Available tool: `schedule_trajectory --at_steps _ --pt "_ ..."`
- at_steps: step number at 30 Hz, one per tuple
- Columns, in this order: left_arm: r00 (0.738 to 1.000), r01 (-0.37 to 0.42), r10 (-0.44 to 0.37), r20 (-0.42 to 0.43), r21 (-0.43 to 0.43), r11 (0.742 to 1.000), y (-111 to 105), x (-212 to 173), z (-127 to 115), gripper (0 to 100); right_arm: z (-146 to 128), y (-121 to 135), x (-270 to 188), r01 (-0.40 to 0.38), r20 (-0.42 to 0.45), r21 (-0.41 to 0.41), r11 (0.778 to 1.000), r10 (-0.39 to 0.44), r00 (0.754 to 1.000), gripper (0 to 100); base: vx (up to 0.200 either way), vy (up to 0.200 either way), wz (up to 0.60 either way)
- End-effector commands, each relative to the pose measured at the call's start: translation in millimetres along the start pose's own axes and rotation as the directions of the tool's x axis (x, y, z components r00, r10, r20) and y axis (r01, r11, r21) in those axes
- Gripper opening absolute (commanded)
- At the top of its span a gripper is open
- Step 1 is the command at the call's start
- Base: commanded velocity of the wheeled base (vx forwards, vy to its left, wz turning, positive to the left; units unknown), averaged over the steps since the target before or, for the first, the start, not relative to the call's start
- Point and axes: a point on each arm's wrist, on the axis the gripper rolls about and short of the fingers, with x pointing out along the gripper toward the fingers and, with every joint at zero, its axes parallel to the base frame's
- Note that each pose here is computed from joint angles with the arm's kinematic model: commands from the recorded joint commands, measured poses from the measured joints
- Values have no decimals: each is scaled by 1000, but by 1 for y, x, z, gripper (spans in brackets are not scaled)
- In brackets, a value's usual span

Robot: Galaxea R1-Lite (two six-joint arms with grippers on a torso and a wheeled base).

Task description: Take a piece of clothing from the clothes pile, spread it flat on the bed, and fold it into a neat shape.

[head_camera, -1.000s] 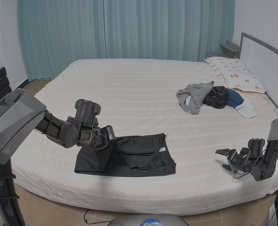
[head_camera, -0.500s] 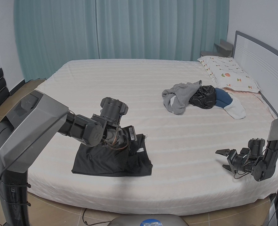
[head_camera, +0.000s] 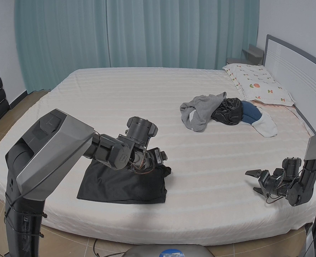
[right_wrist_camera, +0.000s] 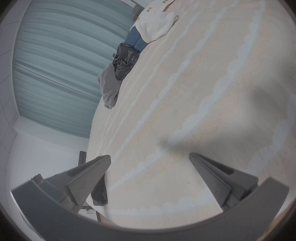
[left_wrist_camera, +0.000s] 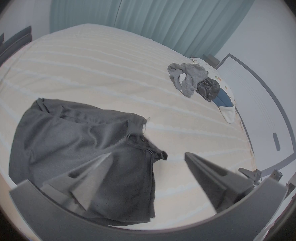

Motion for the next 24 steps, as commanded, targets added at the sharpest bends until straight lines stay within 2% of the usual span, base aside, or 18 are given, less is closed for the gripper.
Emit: schedule_trajectory --at_steps 1,7,10,12,13,16,18,22,24 --pt "999 20 -19 26 -38 999 -2 -15 9 100 0 -1 0 1 -2 1 1000 -1 1000 100 0 0 0" --pt "997 32 -25 68 -97 995 12 -42 27 100 -1 0 1 1 -3 -2 1000 -1 1000 100 0 0 0" --pt "998 17 -7 57 -170 985 34 -53 32 100 -2 1 1 1 -4 -5 1000 -1 1000 100 0 0 0" --pt "998 20 -9 57 -190 982 39 -55 33 100 -2 1 1 1 -4 -5 1000 -1 1000 100 0 0 0" --pt "999 18 -7 46 -240 971 52 -55 31 100 -2 1 1 1 -4 -5 1000 -1 1000 100 0 0 0" --pt "999 21 -5 47 -340 940 74 -55 32 100 -2 1 1 1 -4 -5 1000 -1 1000 100 0 0 0" --pt "999 35 -27 24 -413 910 95 -54 31 100 -2 0 1 2 -5 -5 1000 -2 1000 100 0 200 0" --pt "998 34 -52 -23 -482 876 126 -52 25 100 -3 1 3 4 -7 -8 1000 -4 1000 100 0 200 0" --pt "998 24 -47 -33 -500 866 134 -52 22 100 -4 1 3 4 -9 -8 1000 -4 1000 100 0 200 0"
